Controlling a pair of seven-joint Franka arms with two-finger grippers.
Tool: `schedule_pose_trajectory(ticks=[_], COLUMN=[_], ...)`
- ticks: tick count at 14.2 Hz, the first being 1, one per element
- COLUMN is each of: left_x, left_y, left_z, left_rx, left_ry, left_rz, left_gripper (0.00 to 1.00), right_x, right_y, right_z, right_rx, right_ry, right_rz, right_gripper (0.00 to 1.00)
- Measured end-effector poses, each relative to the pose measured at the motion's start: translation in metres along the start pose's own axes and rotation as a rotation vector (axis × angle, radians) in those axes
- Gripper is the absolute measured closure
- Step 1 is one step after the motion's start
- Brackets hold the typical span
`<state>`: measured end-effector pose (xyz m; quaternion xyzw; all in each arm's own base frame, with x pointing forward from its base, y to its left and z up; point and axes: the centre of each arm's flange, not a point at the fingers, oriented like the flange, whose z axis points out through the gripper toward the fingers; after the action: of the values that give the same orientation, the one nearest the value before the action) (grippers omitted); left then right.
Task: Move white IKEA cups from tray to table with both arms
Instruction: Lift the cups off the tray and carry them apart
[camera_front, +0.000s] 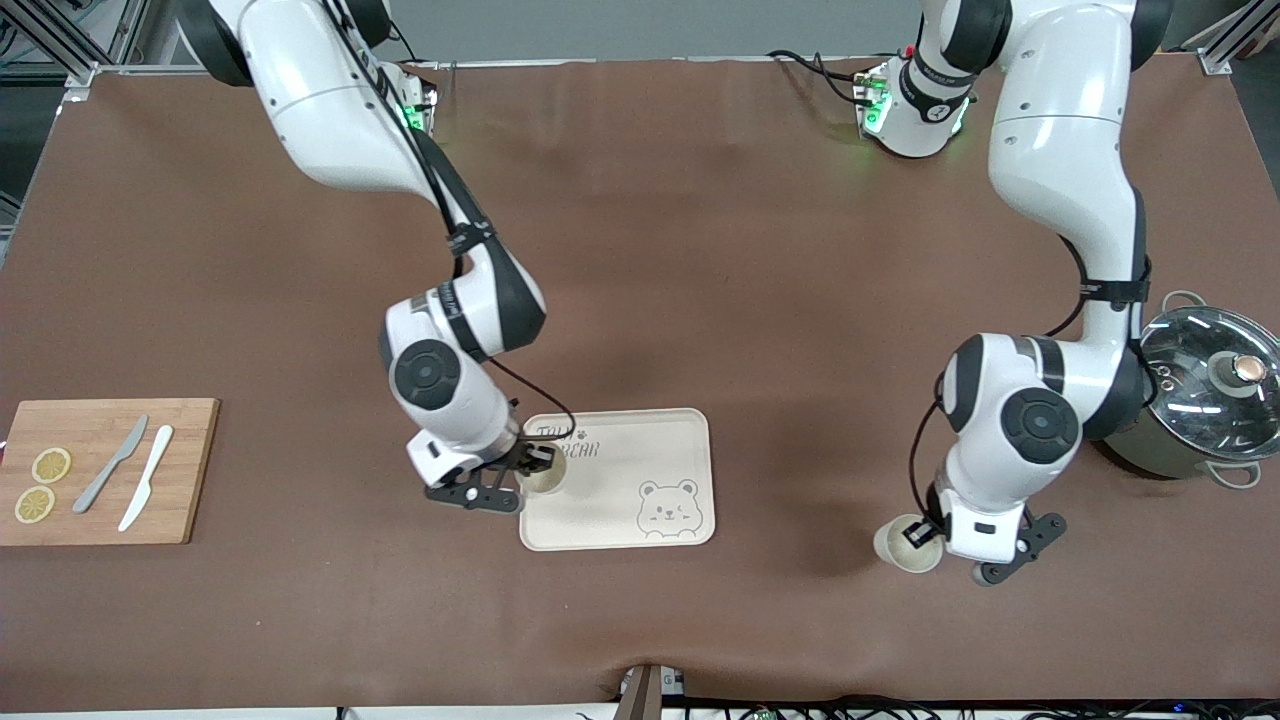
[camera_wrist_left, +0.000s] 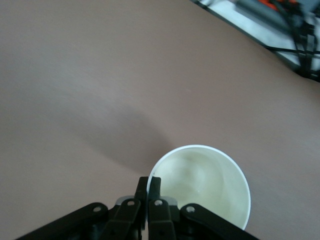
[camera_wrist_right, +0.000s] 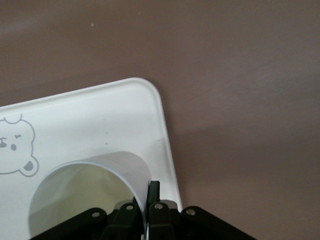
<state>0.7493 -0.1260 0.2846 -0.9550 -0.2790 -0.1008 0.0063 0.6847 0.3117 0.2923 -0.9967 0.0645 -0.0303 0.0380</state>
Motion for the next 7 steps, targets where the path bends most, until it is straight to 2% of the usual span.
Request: schedule_pose_trajectory(ticks=[2, 7], left_x=[0.019, 0.057], left_y=[-0.025, -0.083], left_z=[0.006, 0.022], left_rx=[0.012, 0.037], left_ry=[-0.003, -0.013], left_rz=[-0.007, -0.008], left_gripper=[0.97, 0.97], right_x=[0.022, 0.065], right_y=[0.041, 0.158], right_z=[-0.027, -0.085], right_rx=[-0.013, -0.01], right_ry=[-0.029, -0.057], right_rz=[-0.067, -0.245], right_gripper=[0.96, 0.96])
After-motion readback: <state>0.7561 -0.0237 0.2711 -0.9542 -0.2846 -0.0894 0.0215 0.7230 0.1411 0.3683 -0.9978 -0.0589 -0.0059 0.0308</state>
